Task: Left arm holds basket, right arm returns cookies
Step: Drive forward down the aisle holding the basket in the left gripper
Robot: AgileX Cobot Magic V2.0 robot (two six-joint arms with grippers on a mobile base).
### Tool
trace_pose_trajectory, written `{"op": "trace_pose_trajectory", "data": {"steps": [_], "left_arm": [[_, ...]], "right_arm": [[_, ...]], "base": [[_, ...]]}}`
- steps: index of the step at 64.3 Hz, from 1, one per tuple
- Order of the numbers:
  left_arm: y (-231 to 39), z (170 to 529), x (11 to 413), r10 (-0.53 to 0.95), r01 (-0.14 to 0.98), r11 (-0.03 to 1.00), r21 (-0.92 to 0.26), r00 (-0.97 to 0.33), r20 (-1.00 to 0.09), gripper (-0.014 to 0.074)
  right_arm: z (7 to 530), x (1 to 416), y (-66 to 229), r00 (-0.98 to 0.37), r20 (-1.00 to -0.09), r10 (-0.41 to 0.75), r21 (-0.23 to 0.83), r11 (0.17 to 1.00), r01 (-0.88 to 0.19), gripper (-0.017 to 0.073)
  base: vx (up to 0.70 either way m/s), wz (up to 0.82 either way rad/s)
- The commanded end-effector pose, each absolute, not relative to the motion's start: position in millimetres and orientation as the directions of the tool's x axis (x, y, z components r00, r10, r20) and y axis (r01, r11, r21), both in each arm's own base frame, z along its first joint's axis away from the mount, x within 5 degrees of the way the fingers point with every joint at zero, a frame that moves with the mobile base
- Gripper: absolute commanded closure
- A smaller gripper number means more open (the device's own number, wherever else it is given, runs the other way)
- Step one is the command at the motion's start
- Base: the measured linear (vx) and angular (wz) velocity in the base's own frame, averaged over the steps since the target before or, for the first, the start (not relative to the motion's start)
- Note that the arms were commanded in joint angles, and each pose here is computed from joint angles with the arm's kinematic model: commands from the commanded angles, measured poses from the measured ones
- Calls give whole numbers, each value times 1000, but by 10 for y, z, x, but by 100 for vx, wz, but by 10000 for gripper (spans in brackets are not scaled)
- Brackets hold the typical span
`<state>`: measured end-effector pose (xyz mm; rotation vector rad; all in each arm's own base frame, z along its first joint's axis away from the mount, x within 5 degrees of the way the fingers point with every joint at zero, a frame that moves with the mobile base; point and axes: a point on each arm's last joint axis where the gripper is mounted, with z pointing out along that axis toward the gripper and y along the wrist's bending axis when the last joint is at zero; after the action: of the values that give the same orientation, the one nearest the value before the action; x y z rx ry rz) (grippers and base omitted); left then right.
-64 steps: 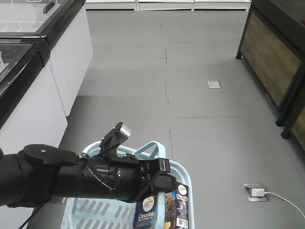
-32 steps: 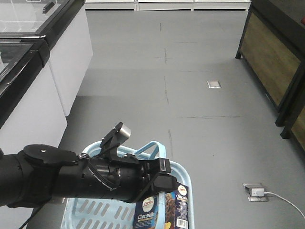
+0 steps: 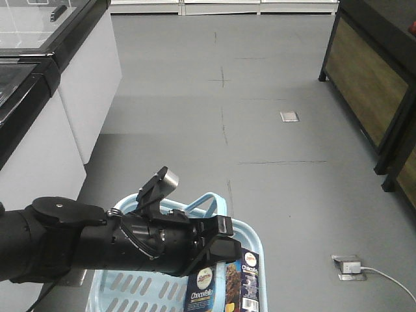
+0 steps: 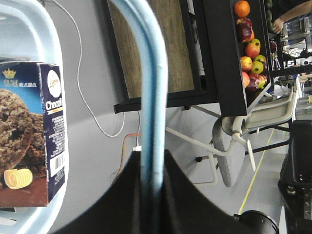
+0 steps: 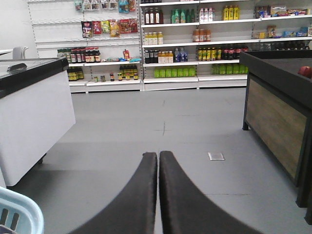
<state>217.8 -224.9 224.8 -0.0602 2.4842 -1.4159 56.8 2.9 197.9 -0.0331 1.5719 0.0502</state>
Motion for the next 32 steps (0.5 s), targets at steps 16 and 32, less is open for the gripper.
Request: {"op": "trace_pose_trajectory", "data": {"steps": [16, 32], "left_arm": [[-2282, 2514, 2165, -205, 116, 420, -900, -954, -218, 601], [-2282, 2514, 2165, -205, 116, 420, -900, -954, -218, 601]], "right_arm": [[2046, 556, 28, 84, -996, 14, 9, 999, -51, 567], [2046, 556, 28, 84, -996, 14, 9, 999, -51, 567]], "base": [[14, 10], [15, 0]]}}
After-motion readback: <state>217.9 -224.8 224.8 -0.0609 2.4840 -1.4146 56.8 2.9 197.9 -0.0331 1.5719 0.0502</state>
